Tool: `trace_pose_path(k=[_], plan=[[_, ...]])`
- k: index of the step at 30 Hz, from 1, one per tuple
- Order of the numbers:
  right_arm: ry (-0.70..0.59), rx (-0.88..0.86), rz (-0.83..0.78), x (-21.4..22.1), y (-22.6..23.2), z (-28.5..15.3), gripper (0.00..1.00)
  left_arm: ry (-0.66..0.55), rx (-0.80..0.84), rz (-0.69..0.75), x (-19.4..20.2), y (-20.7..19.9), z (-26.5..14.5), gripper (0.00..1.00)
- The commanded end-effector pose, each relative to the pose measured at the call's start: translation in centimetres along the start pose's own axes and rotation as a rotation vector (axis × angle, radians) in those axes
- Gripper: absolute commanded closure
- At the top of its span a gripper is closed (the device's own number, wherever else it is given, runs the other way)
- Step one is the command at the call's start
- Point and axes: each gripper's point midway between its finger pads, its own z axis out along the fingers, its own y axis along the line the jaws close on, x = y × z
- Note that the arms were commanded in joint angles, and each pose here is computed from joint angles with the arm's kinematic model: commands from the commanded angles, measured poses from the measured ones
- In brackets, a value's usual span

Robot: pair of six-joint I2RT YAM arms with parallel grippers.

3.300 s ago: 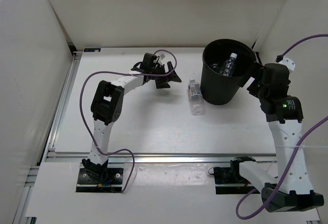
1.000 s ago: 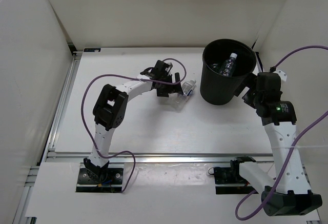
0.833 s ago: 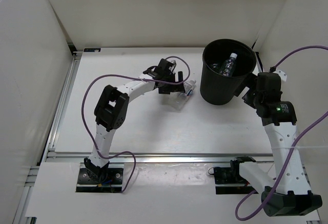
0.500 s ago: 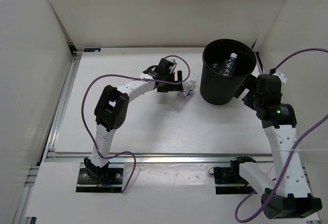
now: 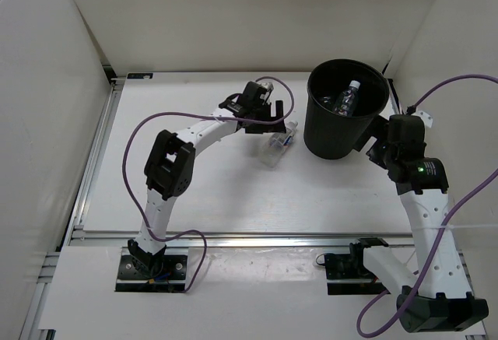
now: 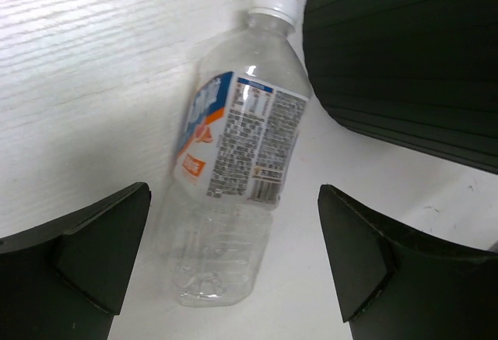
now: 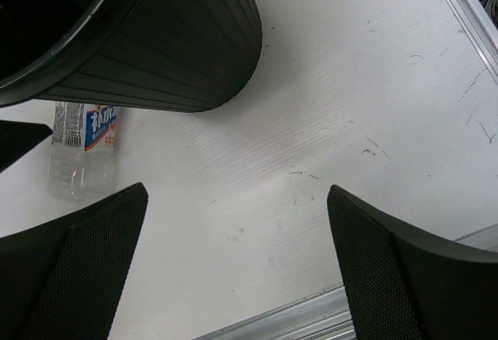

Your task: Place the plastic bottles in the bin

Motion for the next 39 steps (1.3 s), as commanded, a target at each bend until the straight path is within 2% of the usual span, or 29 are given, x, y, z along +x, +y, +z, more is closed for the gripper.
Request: trace_pose_path(k=[1,4,11,14,19,20,23,24,27,28,32,33,34,35,38,39], plan=[[-0.038,-0.022,0.001,-0.9,0.3,-0.1,0.0,0.011,0.072,0.023,-0.1,-2.1,-0.3,0.0],[-0.034,-0.03,0.001,-0.8,0.5,-0.1,0.0,0.062,0.109,0.033,1.8,-2.9,0.6,0.0],[-0.027,-0.062,-0.025,-0.8,1.0,-0.4,0.0,0.146,0.082,0.011,5.4,-1.4,3.0,0.0],[-0.019,-0.058,-0.036,-0.6,0.8,-0.4,0.0,0.208,0.127,0.001,7.2,-1.5,4.0,0.01],[-0.015,-0.066,-0.037,-0.6,0.9,-0.4,0.0,0.198,0.074,-0.01,7.5,-0.4,3.6,0.28],[-0.015,-0.066,-0.037,-0.6,0.9,-0.4,0.0,0.166,0.053,-0.02,6.2,0.4,3.1,0.32],[-0.005,-0.061,-0.03,-0.3,1.0,0.0,0.0,0.057,0.017,-0.074,2.1,1.1,0.5,0.32],[-0.014,-0.066,-0.027,-0.5,1.1,0.1,0.0,-0.016,0.028,-0.088,-0.9,0.7,-1.5,0.32],[-0.003,-0.048,-0.005,0.1,0.8,0.6,0.0,-0.161,0.091,-0.076,-7.0,-1.6,-5.4,0.32],[0.0,-0.047,0.003,0.4,0.7,0.7,0.0,-0.24,0.126,-0.078,-10.1,-2.9,-8.0,0.32],[-0.018,-0.033,0.049,0.1,0.5,0.5,0.0,-0.423,0.213,-0.083,-16.9,-6.0,-14.2,0.31],[-0.018,-0.033,0.049,0.1,0.5,0.5,0.0,-0.448,0.259,-0.083,-18.1,-7.4,-15.5,0.31],[-0.018,-0.033,0.049,0.1,0.5,0.5,0.0,-0.393,0.347,-0.057,-18.0,-8.4,-14.2,0.3],[-0.018,-0.033,0.049,0.1,0.5,0.5,0.0,-0.485,0.467,0.007,-21.3,-11.9,-18.0,0.3],[-0.018,-0.033,0.058,0.1,0.6,0.5,0.0,-0.526,0.668,0.017,-23.5,-15.7,-19.5,0.3],[-0.016,-0.034,0.063,0.1,0.5,0.5,0.0,-0.569,0.775,-0.021,-24.5,-17.2,-20.8,0.3]])
